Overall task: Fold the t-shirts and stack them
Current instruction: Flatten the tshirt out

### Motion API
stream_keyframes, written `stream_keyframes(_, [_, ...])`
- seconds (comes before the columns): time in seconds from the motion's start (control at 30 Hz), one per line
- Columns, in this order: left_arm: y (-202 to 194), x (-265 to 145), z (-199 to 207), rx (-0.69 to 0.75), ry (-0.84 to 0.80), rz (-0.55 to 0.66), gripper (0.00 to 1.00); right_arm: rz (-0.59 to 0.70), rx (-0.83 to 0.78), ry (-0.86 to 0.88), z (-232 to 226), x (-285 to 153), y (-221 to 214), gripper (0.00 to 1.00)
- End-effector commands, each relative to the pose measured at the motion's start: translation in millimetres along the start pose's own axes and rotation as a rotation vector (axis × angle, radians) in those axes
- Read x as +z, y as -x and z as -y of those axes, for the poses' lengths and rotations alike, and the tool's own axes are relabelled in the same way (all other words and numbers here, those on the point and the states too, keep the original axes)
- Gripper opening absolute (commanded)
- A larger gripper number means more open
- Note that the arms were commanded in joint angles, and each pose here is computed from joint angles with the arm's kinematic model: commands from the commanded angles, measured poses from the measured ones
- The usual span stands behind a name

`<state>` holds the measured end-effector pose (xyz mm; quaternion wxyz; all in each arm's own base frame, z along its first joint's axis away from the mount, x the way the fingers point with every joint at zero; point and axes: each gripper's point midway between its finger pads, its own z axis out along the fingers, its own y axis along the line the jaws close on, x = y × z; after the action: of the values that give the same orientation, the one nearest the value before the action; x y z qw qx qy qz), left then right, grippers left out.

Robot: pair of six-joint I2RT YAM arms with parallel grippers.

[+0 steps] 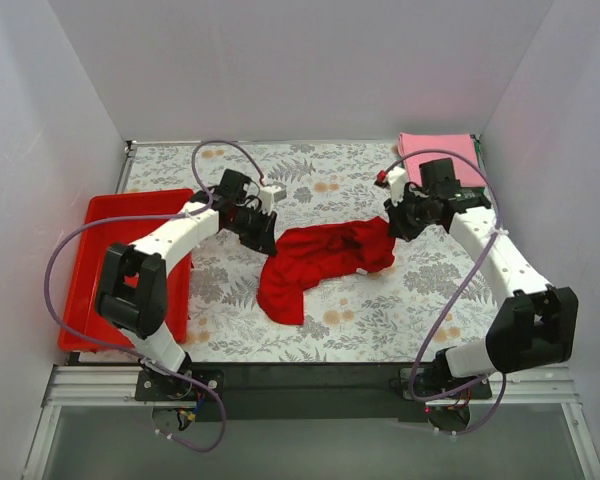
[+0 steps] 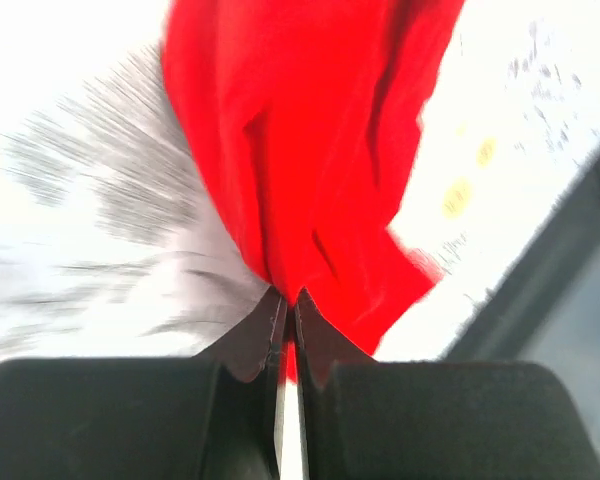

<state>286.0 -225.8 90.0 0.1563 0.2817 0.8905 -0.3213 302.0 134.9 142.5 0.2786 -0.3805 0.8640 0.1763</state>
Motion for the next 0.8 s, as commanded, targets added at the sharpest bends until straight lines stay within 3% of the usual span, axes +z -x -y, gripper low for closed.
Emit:
stream_keyframes(0.0, [54,-57,-2,0.211,0.191,0.135,0.00,0.021,-0.124,-0.118,25,-44,15,0.01])
stream_keyframes(0.2, [115,-121,-5,0.373,0.419,0.303,0.00,0.123,-0.169,-0.326,75,-116,53,0.01])
stream_keyframes(0.3, [116,-138,4,0.438,0.441,0.331,0.00,0.118,-0.223,-0.377,81,-136,53,0.01])
stream_keyframes(0.5, [86,-138,1,0.473,0.463,0.301,0.00,0.132,-0.246,-0.381,76,-144,49,0.01])
stream_keyframes(0.77, [7,-85,3,0.434,0.304,0.104,0.00,0.010,-0.204,-0.199,50,-96,-10,0.01])
